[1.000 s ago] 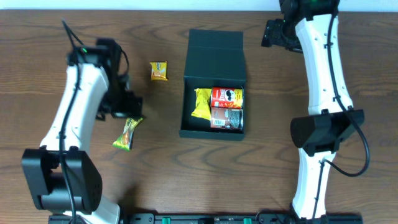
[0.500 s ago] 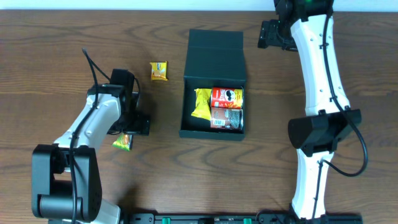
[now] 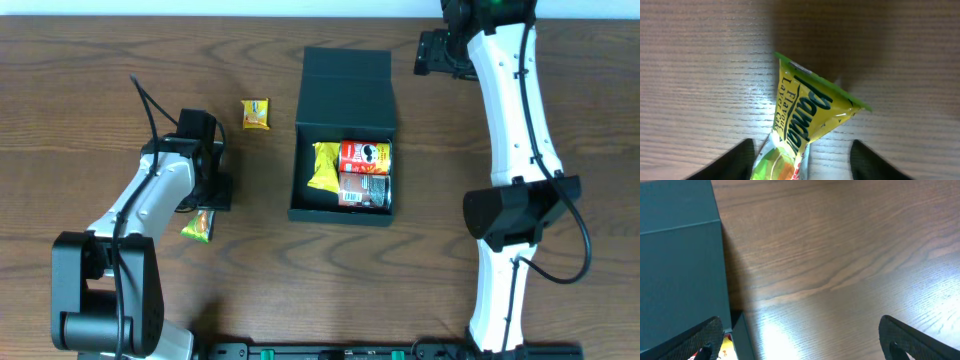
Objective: Pack container
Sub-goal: 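Move the left gripper down onto the yellow-green Pandan packet and grasp it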
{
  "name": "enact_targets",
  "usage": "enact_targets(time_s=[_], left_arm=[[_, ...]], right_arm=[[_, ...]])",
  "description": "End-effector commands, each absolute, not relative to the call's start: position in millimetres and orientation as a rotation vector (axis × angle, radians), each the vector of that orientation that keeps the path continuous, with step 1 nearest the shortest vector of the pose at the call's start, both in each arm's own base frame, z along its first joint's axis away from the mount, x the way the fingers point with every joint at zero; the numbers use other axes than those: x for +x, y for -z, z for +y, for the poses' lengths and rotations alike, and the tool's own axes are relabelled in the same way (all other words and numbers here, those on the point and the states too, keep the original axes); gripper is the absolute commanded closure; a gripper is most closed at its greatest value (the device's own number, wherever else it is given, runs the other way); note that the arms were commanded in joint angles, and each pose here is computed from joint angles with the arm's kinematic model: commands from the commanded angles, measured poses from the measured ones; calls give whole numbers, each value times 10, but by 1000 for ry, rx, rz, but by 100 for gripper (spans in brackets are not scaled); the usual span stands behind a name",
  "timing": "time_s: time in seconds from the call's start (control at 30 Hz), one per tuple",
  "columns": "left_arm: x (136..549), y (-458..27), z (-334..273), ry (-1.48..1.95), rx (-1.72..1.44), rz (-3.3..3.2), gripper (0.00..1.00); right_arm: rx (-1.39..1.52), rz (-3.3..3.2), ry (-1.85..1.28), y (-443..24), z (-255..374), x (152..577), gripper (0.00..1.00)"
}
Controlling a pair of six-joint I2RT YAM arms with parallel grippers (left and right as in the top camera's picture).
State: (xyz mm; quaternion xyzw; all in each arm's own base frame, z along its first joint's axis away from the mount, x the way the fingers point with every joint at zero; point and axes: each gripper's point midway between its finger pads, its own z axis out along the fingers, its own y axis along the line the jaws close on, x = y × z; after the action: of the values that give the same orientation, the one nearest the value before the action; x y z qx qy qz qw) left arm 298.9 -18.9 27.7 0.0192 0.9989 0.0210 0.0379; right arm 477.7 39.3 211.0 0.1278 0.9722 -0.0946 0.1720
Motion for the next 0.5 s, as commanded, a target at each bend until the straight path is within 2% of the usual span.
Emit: enact_targets(time_s=[0.0,0.47], left_arm=[[2973,-317,-175,-78,27,3059,49],[2830,-213,-199,-50,-55,3099,54]], right_arm=[[341,2738,265,-2175,383,4808,1],[332,2725,260,-2186,389,4844,1]])
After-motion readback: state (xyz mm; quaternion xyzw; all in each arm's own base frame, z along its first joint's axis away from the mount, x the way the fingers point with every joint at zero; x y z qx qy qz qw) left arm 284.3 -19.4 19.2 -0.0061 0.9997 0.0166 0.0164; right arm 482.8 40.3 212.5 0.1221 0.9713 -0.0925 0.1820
